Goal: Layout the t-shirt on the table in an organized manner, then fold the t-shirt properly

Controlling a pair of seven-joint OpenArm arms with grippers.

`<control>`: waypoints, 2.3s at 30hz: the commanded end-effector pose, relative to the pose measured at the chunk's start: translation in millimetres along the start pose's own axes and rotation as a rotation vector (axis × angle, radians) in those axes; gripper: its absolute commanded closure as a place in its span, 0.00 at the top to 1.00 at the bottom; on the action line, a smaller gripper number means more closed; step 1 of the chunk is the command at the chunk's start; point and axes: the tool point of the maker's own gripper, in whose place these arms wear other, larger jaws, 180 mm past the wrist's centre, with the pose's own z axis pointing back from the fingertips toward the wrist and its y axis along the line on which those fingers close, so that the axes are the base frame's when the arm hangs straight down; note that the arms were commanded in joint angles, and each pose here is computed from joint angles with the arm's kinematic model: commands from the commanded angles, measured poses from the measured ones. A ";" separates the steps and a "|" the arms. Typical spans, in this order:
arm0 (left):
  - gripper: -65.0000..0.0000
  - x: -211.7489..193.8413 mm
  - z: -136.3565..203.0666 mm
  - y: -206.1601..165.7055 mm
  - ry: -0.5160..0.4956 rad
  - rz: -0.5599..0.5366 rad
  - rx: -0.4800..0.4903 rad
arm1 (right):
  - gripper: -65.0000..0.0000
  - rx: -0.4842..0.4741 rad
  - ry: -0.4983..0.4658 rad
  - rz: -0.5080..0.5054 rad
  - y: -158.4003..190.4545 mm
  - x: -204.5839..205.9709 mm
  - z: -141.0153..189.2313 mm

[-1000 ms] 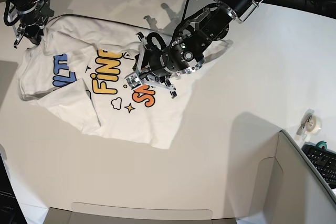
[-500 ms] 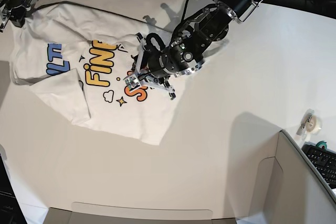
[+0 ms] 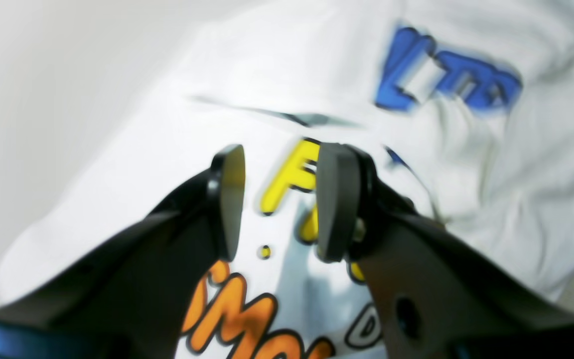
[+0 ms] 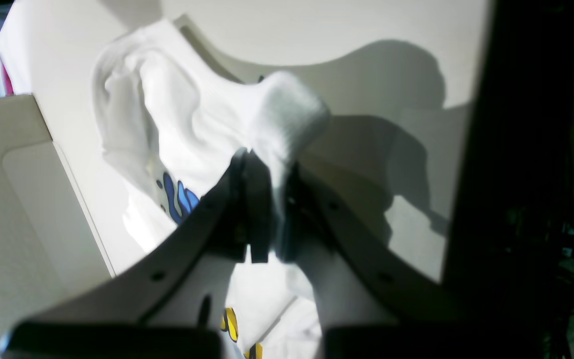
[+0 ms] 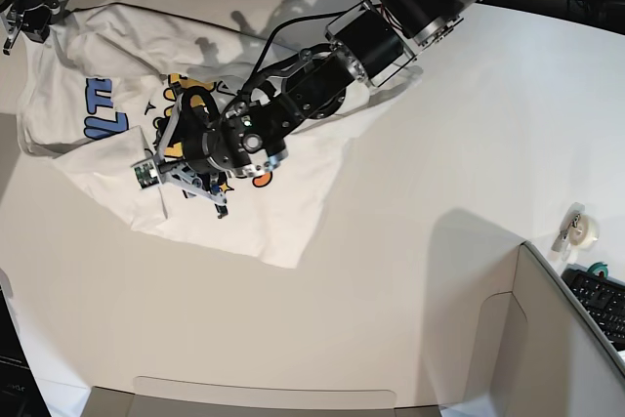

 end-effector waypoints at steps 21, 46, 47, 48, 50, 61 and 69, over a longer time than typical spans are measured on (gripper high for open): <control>0.37 73.3 8.9 -34.0 -0.263 -0.222 -0.044 | 0.00 -0.172 0.278 0.656 4.5 -138.9 -33.3; 0.37 83.4 -2.7 -71.7 -0.372 -0.366 -0.133 | 0.00 -0.139 0.470 1.396 -71.8 -240.3 -24.2; 0.37 83.7 -2.6 -71.2 -0.372 -0.367 -0.132 | 0.00 -0.142 0.428 1.378 -73.5 -230.7 -25.9; 0.37 84.1 -2.5 -70.8 -0.372 -0.369 -0.131 | 0.00 -0.143 0.396 1.356 -74.6 -225.4 -26.5; 0.37 84.2 -2.4 -70.3 -0.371 -0.370 -0.130 | 0.00 -0.162 0.337 1.318 -79.3 -209.8 -27.1; 0.37 84.3 -2.4 -69.8 -0.370 -0.371 -0.129 | 0.00 -0.230 0.310 0.976 -87.4 -174.7 -31.0; 0.37 79.0 -4.6 -67.1 -0.335 -0.375 -0.120 | 0.00 -0.255 0.271 0.804 -88.3 -139.9 -34.4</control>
